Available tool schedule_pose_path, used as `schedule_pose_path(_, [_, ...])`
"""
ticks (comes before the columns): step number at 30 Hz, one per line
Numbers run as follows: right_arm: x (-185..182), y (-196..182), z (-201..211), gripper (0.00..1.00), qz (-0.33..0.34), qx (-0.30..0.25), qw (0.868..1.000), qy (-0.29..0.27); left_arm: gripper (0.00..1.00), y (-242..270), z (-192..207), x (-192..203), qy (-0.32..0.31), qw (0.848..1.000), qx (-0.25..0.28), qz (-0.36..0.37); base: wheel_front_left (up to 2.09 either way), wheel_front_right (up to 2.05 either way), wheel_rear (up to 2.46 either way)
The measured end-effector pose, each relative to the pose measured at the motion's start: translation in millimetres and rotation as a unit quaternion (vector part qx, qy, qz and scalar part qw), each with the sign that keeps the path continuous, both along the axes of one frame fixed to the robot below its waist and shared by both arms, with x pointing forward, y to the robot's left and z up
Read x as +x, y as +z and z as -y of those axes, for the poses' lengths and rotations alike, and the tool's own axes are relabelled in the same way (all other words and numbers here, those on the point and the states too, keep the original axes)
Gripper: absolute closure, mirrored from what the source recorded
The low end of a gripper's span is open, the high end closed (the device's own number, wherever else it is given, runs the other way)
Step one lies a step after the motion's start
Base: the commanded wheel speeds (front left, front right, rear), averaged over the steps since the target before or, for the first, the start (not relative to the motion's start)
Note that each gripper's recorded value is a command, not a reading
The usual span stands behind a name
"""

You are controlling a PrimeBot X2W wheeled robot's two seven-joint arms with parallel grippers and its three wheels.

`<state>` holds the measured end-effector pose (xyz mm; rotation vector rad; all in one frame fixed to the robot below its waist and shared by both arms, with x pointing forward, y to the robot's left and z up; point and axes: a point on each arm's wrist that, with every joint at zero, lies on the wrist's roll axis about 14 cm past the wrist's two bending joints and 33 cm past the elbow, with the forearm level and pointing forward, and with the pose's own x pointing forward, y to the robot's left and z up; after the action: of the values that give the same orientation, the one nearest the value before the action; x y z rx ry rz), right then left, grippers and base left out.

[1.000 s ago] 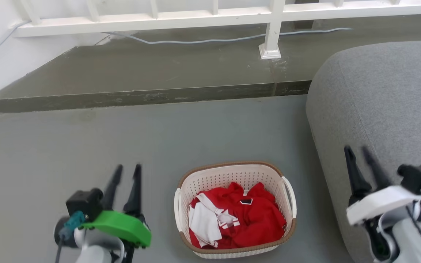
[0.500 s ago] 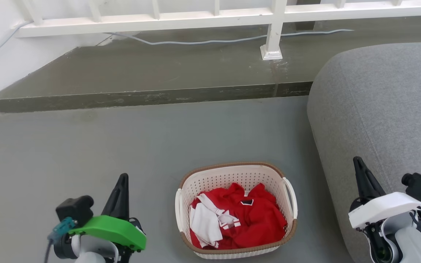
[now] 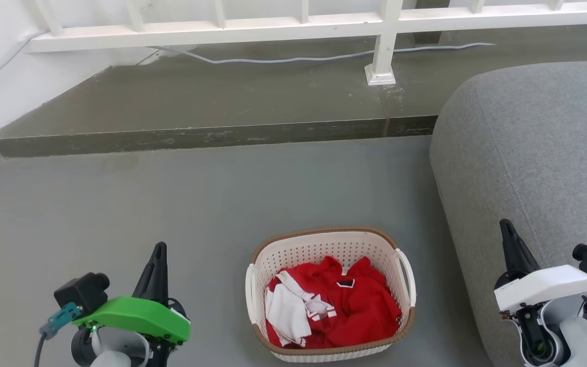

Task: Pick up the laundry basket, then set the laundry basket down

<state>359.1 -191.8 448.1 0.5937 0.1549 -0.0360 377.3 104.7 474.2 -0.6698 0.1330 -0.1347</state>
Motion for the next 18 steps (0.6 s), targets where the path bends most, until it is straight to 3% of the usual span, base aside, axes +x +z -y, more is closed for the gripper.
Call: schedule_pose_path(18, [3,1,6,1.0,-0.009,0.104,0.994,-0.03,1.0,-3,-18,2,0.029,0.995,-0.095,-0.032,0.0,0.0,0.0])
